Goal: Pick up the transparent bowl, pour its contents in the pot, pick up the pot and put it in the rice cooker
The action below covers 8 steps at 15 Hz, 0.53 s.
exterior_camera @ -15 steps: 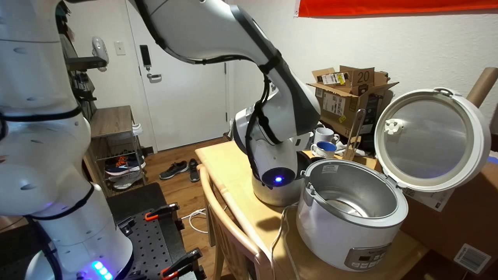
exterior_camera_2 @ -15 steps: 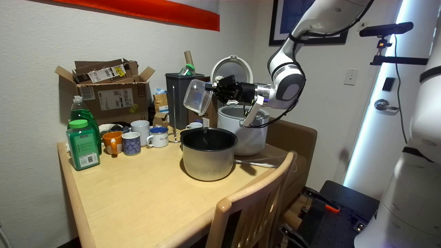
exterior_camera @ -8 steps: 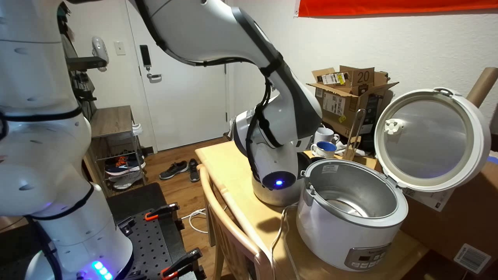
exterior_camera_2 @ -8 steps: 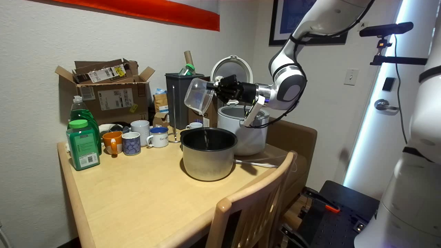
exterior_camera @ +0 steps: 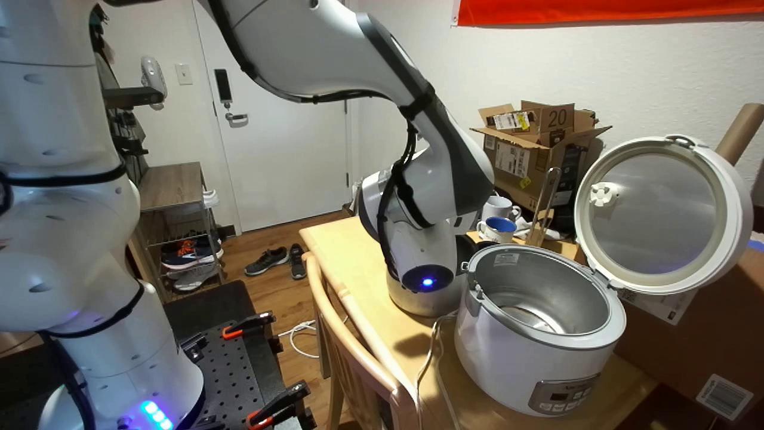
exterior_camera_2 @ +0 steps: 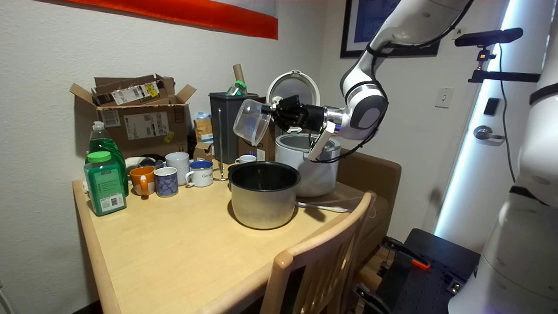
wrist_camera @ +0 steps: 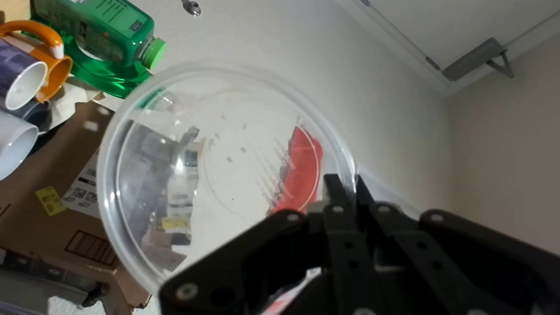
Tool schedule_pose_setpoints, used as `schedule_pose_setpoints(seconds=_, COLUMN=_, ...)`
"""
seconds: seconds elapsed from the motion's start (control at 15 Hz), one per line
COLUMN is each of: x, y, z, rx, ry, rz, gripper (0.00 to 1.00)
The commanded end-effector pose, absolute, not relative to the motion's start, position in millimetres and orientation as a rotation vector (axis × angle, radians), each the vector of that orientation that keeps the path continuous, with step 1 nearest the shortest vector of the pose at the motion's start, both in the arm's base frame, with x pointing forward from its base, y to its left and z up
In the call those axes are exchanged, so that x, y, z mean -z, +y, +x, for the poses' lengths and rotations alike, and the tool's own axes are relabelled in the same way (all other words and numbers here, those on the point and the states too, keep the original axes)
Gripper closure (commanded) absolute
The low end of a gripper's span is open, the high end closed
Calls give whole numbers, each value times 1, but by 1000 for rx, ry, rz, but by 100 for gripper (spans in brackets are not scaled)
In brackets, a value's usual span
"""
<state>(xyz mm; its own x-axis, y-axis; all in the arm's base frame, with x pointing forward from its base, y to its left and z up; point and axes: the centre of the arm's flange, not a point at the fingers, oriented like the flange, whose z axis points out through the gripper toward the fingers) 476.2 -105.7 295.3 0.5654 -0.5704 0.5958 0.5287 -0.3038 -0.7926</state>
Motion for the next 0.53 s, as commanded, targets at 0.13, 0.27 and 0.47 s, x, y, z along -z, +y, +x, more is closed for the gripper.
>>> schedule_pose_setpoints(seconds=0.13, x=-300, y=-110, z=479, rx=1091, ry=60, rz=-1489, gripper=98)
schedule_pose_setpoints(seconds=0.27, x=-300, y=-111, z=479, rx=1093, ry=62, rz=-1485, gripper=98)
schedule_pose_setpoints(seconds=0.47, x=-299, y=-110, z=480, rx=1088, ry=63, rz=-1486, gripper=98)
